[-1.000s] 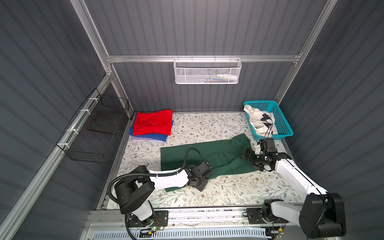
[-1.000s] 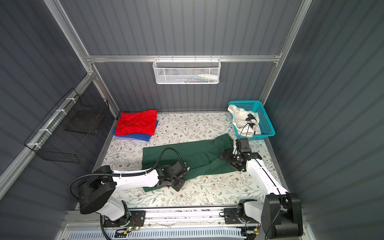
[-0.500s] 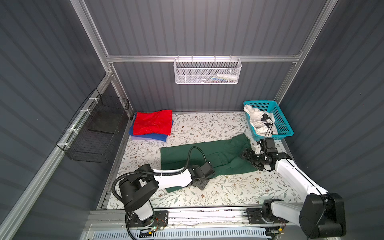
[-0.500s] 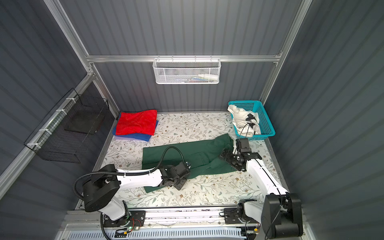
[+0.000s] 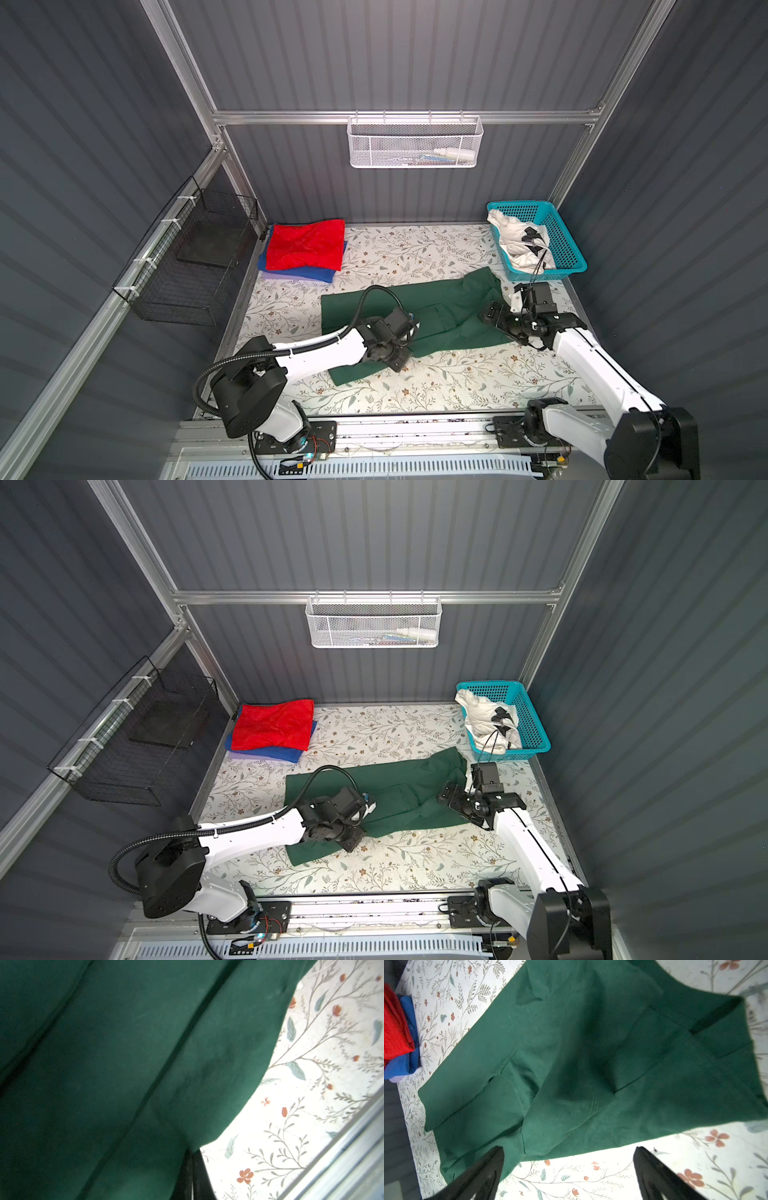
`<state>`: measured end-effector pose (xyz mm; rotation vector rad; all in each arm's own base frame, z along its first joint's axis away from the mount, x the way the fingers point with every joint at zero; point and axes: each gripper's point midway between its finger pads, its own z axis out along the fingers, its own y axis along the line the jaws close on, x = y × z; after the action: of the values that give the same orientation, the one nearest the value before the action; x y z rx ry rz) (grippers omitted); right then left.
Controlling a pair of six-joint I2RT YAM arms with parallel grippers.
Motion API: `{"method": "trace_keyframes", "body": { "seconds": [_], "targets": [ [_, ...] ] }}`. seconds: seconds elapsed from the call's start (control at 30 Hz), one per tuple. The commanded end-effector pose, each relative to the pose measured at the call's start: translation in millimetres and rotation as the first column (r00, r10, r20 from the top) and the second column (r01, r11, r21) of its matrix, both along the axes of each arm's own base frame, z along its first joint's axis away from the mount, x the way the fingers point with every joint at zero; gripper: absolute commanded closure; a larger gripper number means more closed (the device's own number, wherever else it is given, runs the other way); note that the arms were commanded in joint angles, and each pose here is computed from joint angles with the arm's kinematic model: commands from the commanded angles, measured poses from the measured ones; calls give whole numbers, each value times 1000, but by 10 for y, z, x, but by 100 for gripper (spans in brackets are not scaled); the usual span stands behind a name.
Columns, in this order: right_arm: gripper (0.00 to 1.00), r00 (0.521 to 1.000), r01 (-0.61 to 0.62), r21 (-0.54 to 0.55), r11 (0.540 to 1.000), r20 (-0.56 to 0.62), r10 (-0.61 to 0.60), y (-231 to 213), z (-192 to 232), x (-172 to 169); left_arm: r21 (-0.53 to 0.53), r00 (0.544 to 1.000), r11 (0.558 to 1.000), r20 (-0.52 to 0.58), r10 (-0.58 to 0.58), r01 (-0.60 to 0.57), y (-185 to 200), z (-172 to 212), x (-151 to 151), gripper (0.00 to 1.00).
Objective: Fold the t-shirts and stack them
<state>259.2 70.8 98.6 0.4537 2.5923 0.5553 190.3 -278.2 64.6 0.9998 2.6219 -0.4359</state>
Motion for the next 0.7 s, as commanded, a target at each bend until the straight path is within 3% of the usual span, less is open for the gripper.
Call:
{"method": "trace_keyframes", "body": {
  "seconds": [0.0, 0.2, 0.5, 0.67],
  "targets": [
    [1, 998, -45, -31, 998, 31, 46, 36, -55, -113, -102, 996, 994, -75, -46, 39, -29, 163, 59, 100],
    [2, 986, -137, -52, 989, 92, 141, 210, -42, -201, -154, 974, 987, -210, -88, 56, -83, 101, 152, 100],
    [2, 962, -254, -125, 959, 68, 264, 404, -81, -216, -134, 962, 990, -262, -71, 37, -163, -79, 369, 100],
    [4, 947, -304, -152, 940, 57, 315, 545, -90, -219, -242, 942, 969, -335, -29, -56, -127, -57, 564, 100]
  ]
}}
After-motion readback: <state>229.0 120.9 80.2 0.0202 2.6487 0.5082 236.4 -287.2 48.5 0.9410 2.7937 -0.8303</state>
